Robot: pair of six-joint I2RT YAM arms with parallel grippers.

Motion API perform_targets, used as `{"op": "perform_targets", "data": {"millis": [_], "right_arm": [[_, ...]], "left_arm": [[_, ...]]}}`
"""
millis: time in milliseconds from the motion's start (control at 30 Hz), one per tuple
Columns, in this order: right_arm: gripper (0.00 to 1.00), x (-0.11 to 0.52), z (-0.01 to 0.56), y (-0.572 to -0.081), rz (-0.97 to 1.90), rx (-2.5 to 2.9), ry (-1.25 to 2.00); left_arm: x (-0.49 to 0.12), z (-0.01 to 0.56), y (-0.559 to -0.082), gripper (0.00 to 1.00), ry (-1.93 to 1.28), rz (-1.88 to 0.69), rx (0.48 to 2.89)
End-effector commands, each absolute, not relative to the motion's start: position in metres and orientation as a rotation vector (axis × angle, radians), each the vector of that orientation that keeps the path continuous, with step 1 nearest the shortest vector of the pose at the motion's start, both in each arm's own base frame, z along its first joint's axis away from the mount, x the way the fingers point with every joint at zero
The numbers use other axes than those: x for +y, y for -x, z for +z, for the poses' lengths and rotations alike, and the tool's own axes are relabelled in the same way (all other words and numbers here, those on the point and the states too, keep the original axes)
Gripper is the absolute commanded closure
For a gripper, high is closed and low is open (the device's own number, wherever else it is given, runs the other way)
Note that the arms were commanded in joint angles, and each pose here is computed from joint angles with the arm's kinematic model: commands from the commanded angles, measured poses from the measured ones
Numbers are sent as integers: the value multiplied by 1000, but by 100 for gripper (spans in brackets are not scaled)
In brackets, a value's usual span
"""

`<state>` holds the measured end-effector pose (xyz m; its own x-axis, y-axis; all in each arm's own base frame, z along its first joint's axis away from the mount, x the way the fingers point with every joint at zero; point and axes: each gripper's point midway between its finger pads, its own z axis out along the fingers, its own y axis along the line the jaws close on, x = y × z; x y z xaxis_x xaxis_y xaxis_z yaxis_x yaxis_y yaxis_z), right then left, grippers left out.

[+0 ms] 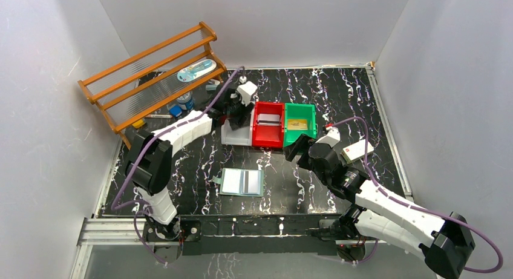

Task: Take the credit cards out of the card holder

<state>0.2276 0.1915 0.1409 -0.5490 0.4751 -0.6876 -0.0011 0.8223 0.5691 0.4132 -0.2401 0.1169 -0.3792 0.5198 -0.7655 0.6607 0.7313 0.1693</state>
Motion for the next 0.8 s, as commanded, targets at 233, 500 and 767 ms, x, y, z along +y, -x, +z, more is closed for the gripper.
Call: {"op": "perform_targets", "data": {"millis": [233, 500, 767], "right_arm": [[7, 191, 170, -233, 705, 2005, -414], [7, 189, 167, -231, 709, 2005, -424], [7, 190, 161, -231, 706, 2017, -424]], "left_arm": [[-239, 103, -406, 90, -385, -554, 2500], [-247, 79, -391, 97, -363, -622, 2604], [-224, 50, -395, 100, -350, -349, 2708]]}}
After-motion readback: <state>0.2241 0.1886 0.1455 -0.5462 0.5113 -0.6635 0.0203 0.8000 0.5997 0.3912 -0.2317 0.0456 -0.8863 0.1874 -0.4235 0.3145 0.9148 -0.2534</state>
